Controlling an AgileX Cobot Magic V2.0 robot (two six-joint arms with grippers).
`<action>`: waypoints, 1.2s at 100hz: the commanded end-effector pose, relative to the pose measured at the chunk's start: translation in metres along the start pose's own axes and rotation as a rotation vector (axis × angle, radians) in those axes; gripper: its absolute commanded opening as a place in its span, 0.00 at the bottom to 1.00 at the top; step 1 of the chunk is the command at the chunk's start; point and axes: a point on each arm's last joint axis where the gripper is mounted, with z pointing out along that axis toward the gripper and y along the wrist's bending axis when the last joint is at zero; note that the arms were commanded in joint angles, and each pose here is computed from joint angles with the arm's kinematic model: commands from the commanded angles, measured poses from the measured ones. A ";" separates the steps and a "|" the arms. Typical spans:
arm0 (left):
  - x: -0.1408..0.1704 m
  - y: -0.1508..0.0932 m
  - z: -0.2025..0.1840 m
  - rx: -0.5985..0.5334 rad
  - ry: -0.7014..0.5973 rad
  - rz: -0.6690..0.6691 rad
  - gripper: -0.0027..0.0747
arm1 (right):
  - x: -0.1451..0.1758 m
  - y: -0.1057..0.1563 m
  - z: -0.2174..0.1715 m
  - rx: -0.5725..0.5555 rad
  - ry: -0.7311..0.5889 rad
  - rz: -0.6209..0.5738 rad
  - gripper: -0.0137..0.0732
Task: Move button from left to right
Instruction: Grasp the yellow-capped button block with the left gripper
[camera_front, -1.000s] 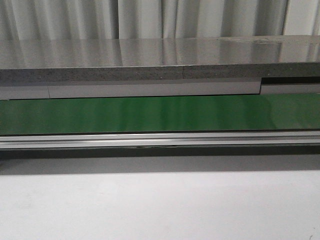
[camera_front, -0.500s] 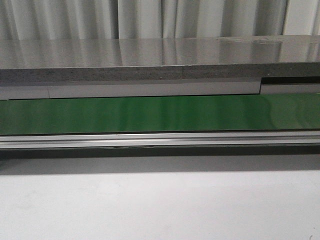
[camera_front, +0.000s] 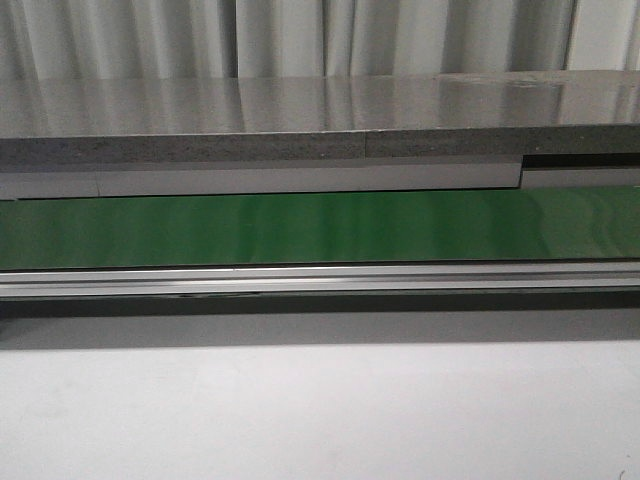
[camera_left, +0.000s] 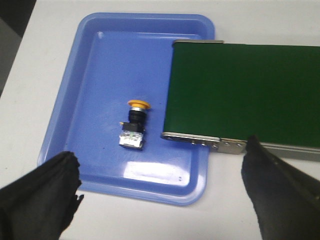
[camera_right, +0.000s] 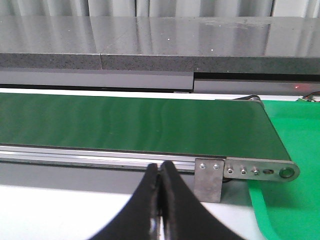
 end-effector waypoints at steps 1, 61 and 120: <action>-0.024 0.011 0.008 -0.046 -0.046 -0.039 0.86 | -0.013 0.000 -0.003 0.009 -0.111 -0.015 0.08; -0.056 0.043 0.172 -0.103 0.322 -0.131 0.86 | -0.013 0.000 -0.003 0.009 -0.111 -0.015 0.08; -0.033 0.039 0.240 -0.087 0.461 -0.113 0.86 | -0.013 0.000 -0.003 0.009 -0.111 -0.015 0.08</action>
